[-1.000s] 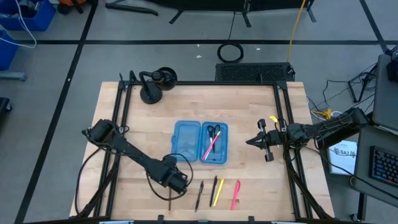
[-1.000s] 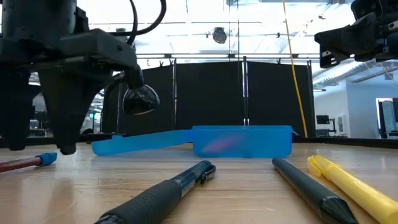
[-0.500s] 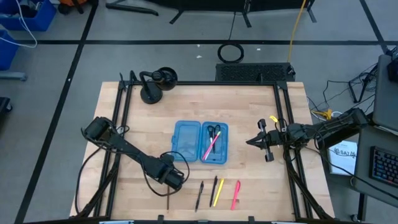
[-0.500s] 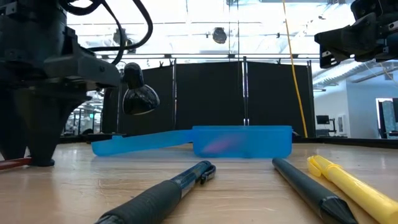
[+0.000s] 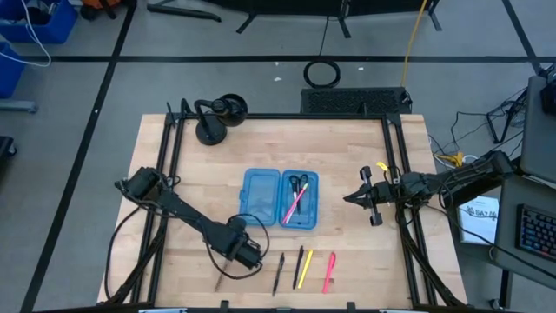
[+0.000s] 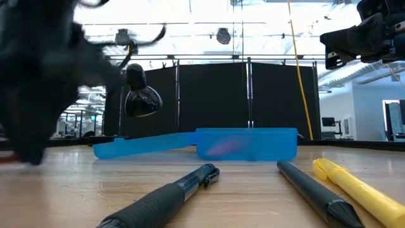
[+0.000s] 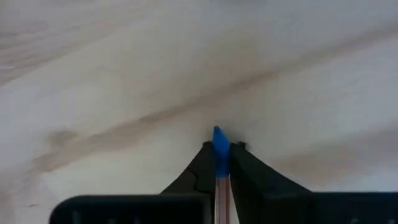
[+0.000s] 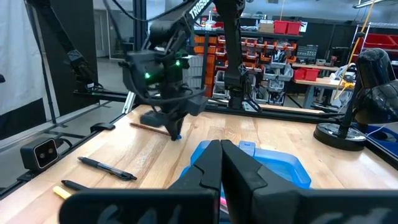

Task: Pick & place school supplies into a supply box
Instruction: Put the brown pencil into the blue supply box

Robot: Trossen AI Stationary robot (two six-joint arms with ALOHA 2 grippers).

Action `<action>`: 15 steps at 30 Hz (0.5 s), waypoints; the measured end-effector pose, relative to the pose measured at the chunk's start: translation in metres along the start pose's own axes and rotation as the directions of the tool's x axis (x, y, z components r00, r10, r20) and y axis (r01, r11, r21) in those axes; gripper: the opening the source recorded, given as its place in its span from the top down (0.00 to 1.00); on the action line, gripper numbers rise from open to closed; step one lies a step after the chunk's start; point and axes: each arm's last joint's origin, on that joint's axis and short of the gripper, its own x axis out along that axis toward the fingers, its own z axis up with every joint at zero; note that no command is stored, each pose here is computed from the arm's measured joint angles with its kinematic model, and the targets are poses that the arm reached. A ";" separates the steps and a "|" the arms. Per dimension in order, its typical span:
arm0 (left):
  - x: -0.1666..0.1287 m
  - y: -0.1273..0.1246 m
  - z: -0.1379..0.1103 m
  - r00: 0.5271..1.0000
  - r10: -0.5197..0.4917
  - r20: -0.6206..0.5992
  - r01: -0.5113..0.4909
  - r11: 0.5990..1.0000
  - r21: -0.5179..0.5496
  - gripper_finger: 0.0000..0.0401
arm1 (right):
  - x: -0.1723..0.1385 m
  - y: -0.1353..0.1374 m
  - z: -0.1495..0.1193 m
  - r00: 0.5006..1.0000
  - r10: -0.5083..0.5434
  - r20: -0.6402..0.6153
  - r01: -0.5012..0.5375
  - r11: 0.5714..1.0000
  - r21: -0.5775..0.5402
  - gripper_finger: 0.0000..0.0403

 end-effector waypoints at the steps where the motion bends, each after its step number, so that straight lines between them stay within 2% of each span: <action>1: -0.007 -0.003 0.002 1.000 -0.019 -0.003 0.019 1.000 0.003 0.93 | 0.000 0.000 0.000 1.000 0.000 0.000 0.000 1.000 0.000 1.00; 5: -0.042 -0.009 0.013 0.996 -0.078 0.035 0.076 0.996 0.037 0.95 | 0.000 0.000 0.000 1.000 0.000 0.000 0.000 1.000 0.000 1.00; 8: -0.074 -0.014 0.022 0.982 -0.177 0.069 0.175 0.984 0.031 0.95 | 0.000 0.000 0.000 1.000 0.001 0.001 -0.001 1.000 0.000 1.00; 11: -0.110 -0.014 0.038 0.952 -0.282 0.115 0.285 0.958 -0.009 0.94 | 0.000 0.000 0.000 1.000 0.001 0.004 -0.001 1.000 0.001 1.00; 15: -0.130 -0.017 0.064 0.931 -0.338 0.140 0.350 0.934 -0.068 0.94 | 0.000 0.000 0.002 1.000 0.001 0.022 -0.001 1.000 0.003 1.00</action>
